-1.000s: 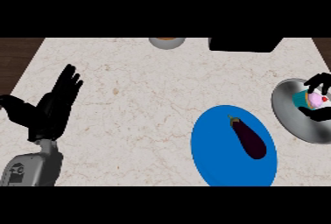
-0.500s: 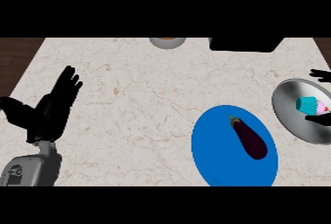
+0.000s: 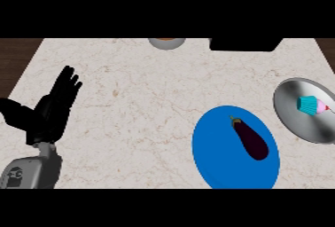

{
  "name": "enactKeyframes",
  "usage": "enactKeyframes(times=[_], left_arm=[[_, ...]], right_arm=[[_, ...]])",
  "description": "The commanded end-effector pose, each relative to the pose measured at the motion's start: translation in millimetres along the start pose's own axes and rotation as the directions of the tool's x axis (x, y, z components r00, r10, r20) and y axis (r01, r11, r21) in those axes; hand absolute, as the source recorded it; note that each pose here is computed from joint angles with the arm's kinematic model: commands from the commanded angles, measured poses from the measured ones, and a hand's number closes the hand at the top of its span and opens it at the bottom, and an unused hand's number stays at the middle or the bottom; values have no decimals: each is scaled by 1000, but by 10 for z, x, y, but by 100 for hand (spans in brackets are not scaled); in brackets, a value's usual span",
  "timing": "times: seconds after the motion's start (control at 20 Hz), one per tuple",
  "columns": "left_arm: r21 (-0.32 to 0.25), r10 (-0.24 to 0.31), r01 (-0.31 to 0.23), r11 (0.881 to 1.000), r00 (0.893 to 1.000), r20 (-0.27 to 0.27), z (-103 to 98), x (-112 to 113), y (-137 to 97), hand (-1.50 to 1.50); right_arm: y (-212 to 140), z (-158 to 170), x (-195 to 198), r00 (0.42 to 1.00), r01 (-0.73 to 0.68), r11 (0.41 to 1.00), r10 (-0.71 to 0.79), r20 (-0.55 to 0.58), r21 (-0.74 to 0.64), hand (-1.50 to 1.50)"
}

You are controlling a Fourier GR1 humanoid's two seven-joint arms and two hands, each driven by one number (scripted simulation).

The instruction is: Pick the cupcake from the plate and place it in the pan

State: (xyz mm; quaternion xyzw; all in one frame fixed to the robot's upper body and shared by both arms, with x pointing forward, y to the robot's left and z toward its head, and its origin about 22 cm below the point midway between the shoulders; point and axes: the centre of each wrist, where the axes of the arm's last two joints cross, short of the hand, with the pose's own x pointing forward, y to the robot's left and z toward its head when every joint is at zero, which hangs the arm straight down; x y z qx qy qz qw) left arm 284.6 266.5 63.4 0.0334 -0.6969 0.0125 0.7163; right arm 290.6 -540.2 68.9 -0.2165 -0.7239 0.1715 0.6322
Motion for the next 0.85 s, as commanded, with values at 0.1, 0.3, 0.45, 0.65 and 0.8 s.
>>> enactKeyframes(times=[0.1,0.3,0.45,0.65,0.8], left_arm=[[17,1,-1,1000,1000,-6,-28,96,95,0],[18,6,-6,1000,1000,-14,-3,20,29,0],[30,10,-10,999,1000,-7,57,-28,47,0],[16,12,-11,1000,1000,-3,31,29,56,0],[35,8,-8,999,1000,-7,72,-65,96,0]], right_arm=[[-476,396,-10,969,235,971,-237,73,39,-150],[-579,506,-14,957,278,958,-283,63,75,-150],[-652,624,-34,964,253,965,-258,68,68,-150],[-823,699,42,966,247,967,-251,67,59,-150],[-727,708,-28,969,232,971,-236,69,54,-150]])
